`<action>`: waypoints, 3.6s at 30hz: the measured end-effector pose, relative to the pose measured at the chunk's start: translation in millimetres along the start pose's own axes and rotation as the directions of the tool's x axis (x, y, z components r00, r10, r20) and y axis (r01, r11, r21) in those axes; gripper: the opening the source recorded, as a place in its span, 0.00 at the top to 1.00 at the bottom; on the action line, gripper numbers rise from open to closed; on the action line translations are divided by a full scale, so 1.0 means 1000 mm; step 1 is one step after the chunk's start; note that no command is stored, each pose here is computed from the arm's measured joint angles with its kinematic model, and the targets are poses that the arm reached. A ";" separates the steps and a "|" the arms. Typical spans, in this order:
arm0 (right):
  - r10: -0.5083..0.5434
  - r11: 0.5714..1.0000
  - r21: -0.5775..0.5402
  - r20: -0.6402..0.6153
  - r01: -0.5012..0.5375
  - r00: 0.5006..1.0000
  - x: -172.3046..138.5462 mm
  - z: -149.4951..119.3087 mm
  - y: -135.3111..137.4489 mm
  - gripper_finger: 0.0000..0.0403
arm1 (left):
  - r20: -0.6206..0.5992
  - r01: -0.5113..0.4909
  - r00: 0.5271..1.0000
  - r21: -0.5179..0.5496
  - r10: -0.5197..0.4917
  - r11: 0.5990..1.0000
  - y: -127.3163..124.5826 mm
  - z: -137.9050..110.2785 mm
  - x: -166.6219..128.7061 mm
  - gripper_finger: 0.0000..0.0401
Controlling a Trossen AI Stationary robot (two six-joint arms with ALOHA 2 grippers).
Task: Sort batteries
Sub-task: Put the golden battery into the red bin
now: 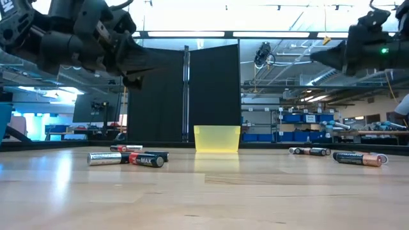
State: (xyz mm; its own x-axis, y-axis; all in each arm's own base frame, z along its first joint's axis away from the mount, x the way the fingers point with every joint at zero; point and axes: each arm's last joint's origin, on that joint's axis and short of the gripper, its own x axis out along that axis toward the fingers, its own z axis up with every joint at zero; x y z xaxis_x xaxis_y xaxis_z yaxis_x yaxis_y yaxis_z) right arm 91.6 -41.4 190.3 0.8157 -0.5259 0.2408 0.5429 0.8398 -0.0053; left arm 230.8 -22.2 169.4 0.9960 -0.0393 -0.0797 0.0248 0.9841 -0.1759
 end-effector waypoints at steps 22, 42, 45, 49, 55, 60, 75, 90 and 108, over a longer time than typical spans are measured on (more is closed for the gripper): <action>0.234 0.937 0.342 -0.760 0.067 0.607 0.054 0.021 0.062 0.96 | 0.002 -0.121 0.993 0.069 0.121 0.990 0.031 0.004 0.000 0.99; 0.215 0.940 0.213 -0.976 0.267 0.022 0.073 -0.004 0.168 0.75 | -0.004 -0.155 0.988 0.079 0.156 0.985 0.043 0.005 -0.001 0.99; 0.211 0.940 0.194 -0.977 0.281 -0.031 0.069 -0.014 0.175 0.69 | -0.004 -0.155 0.988 0.077 0.155 0.985 0.043 0.005 -0.001 0.99; 0.192 0.941 0.160 -0.978 0.297 -0.079 0.065 -0.025 0.182 0.62 | -0.004 -0.155 0.988 0.078 0.155 0.985 0.043 0.005 -0.001 0.99; 0.169 0.945 0.125 -0.977 0.302 -0.127 0.063 -0.041 0.189 0.58 | -0.003 -0.157 0.987 0.081 0.158 0.984 0.043 0.005 -0.001 0.99; 0.133 0.952 0.080 -0.978 0.297 -0.160 0.062 -0.054 0.192 0.58 | 0.000 -0.173 0.985 0.080 0.174 0.982 0.046 0.005 -0.002 0.99; 0.077 0.971 0.029 -0.977 0.236 -0.197 0.061 -0.070 0.195 0.81 | 0.001 -0.179 0.984 0.081 0.180 0.981 0.048 0.006 -0.002 0.99; 0.251 0.962 0.233 -0.961 0.142 -0.120 0.073 0.032 0.226 0.86 | 0.001 -0.197 0.980 0.081 0.197 0.977 0.052 0.006 -0.003 0.99; 0.015 0.822 -0.240 -0.897 0.516 -0.441 -0.025 0.040 0.217 0.86 | -0.008 -0.192 0.981 0.079 0.193 0.978 0.052 0.005 -0.003 0.99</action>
State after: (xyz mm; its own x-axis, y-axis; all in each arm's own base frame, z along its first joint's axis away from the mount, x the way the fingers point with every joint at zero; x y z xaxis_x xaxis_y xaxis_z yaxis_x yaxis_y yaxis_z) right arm 181.3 159.6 221.8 -0.1729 0.1232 -0.9772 0.9154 0.3862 -0.1133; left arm 229.9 29.6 165.8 0.9813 0.1503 -0.1204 -0.1604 0.9839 -0.0790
